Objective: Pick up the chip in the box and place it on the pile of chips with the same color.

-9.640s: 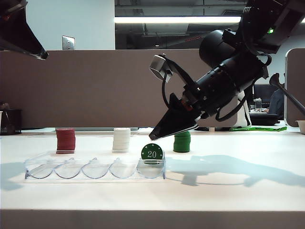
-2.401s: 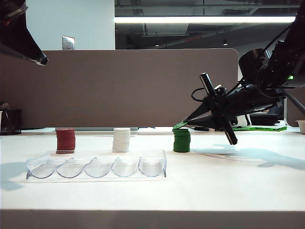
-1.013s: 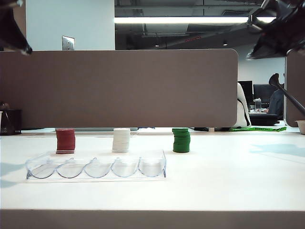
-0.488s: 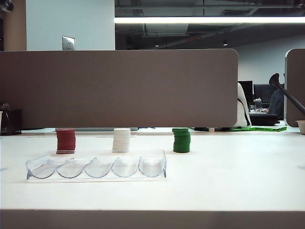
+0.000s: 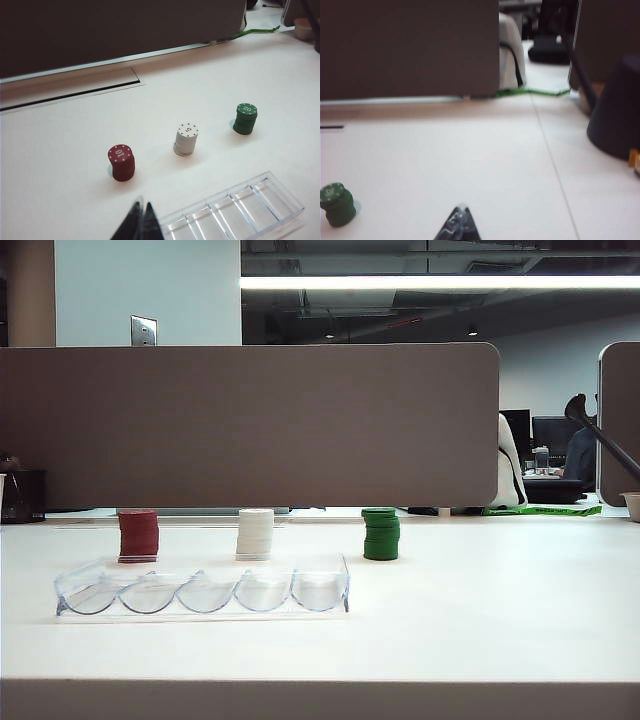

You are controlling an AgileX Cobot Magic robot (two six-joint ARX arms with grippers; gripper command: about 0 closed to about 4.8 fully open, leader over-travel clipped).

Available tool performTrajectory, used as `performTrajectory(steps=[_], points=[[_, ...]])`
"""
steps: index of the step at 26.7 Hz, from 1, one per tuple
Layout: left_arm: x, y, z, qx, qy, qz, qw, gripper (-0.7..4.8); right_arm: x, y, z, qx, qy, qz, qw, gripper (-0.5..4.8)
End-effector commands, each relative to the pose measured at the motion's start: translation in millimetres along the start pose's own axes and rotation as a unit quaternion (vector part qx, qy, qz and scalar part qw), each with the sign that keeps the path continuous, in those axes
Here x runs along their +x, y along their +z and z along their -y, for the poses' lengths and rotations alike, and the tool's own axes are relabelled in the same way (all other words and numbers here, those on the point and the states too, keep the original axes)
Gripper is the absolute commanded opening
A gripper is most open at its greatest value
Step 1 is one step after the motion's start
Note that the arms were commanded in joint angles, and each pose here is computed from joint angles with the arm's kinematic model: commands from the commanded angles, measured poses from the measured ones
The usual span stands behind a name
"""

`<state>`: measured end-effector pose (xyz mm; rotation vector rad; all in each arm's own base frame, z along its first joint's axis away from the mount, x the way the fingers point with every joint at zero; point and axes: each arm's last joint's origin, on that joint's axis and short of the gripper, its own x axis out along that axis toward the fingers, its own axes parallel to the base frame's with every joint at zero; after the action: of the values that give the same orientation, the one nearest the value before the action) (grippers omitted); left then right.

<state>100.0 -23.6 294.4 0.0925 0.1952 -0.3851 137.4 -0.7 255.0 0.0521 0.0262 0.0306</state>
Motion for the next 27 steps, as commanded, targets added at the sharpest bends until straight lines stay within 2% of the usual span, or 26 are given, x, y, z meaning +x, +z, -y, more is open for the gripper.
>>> performTrajectory(steps=[1, 4, 9, 12, 19, 27], points=[[-10.2, -5.7, 3.0, -0.008, -0.004, 0.023, 1.0, -0.06, -16.8, -0.3, -0.9, -0.007, 0.003, 0.046, 0.999, -0.07], [-20.2, -10.6, 6.7, -0.003, -0.024, 0.047, 0.999, -0.06, -32.4, -8.1, -1.2, -0.008, 0.004, 0.062, 0.998, -0.07], [-43.1, -16.1, 12.5, 0.006, -0.029, 0.081, 0.996, -0.06, -49.0, -47.2, -1.0, -0.011, 0.022, 0.09, 0.996, -0.07], [-45.5, -19.7, 13.3, 0.003, -0.031, 0.071, 0.997, -0.06, -45.2, -60.5, -0.1, -0.023, 0.02, 0.06, 0.998, -0.07], [-45.1, -24.3, 13.6, -0.002, -0.031, 0.05, 0.998, -0.06, -43.3, -66.4, 0.8, -0.044, 0.009, 0.063, 0.997, -0.07], [-36.3, -31.6, 9.2, 0.007, 0.027, 0.052, 0.998, -0.06, -39.5, -76.9, 2.1, -0.042, -0.001, 0.075, 0.996, -0.07]])
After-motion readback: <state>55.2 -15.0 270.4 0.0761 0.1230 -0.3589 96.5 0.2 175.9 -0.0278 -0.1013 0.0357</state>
